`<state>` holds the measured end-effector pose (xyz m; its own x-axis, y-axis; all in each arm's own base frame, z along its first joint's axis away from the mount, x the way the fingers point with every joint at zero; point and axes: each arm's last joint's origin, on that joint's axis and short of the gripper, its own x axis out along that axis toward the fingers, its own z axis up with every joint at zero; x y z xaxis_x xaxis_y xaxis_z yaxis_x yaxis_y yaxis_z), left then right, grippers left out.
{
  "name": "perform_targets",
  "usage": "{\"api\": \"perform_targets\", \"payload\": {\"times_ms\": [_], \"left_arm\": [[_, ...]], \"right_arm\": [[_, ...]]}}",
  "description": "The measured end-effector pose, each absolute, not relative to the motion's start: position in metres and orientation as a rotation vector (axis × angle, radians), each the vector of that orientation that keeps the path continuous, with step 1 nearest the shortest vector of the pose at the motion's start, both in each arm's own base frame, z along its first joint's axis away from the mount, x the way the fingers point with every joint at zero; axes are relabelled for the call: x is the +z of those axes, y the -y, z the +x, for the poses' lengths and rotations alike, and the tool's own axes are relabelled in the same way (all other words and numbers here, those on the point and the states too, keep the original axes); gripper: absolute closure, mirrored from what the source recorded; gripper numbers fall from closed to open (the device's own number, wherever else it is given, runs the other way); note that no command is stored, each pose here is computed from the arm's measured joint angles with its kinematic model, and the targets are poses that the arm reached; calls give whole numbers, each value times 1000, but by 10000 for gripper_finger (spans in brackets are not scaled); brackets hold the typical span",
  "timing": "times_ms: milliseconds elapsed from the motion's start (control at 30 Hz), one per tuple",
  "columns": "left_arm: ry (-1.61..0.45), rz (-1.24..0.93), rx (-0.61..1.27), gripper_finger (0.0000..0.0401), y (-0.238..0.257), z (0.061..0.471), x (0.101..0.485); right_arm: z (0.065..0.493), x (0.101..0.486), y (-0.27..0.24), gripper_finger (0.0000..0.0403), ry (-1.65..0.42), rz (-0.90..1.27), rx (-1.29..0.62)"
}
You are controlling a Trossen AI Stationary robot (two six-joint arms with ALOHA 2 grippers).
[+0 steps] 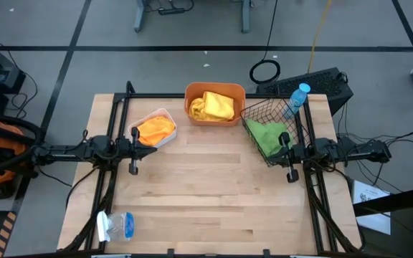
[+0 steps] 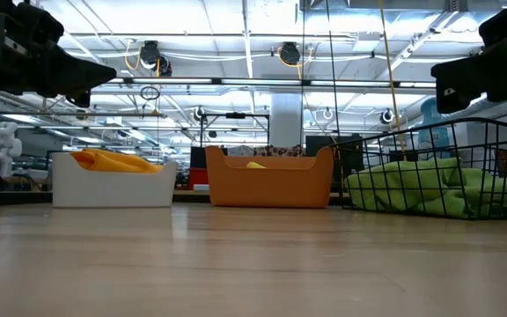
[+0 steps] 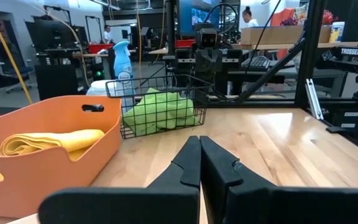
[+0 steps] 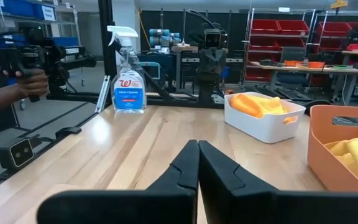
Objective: Sort microfiber towel by color & place in baskets
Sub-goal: Return to Home Position
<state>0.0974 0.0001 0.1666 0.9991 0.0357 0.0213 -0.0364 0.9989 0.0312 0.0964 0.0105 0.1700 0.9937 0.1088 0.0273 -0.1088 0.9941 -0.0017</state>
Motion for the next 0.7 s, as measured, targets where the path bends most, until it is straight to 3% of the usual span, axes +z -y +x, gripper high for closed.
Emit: {"api": "perform_targets", "payload": {"times_ms": [700], "left_arm": [[11,35,16,401,-1,97,166]], "right_arm": [[96,170,-11,403,27,16,110]]}}
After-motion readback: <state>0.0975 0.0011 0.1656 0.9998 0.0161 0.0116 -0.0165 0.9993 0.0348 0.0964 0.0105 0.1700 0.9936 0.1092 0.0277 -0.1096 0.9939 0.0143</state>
